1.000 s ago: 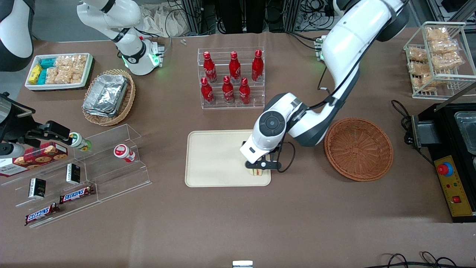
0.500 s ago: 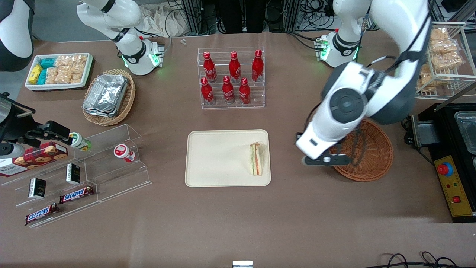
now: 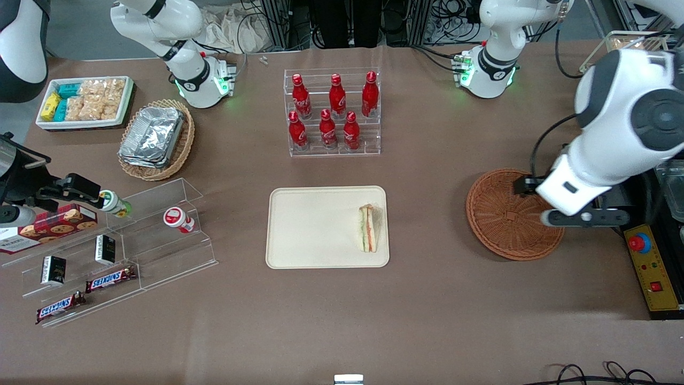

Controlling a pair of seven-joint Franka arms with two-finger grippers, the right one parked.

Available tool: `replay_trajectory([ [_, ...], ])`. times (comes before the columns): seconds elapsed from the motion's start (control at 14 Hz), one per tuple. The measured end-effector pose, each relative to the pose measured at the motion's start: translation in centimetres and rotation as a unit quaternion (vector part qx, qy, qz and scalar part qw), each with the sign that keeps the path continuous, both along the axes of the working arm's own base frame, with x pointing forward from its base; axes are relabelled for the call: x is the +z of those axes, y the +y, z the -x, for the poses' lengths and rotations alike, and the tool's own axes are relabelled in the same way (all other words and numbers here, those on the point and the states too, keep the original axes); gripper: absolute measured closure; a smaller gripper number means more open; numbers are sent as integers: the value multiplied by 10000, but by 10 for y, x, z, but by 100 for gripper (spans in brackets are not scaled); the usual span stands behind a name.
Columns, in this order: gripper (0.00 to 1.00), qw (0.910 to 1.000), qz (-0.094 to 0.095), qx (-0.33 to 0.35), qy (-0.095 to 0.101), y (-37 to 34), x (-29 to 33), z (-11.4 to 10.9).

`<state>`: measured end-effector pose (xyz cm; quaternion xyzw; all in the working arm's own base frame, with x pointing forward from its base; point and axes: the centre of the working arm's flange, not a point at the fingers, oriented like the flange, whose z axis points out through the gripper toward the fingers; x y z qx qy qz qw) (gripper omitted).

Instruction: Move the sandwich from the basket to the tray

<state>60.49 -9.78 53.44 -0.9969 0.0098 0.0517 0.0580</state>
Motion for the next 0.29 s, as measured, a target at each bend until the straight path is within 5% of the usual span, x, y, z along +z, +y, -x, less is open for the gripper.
replay_trajectory([
  [0.29,0,9990,26,443,-68,53,11,-3],
])
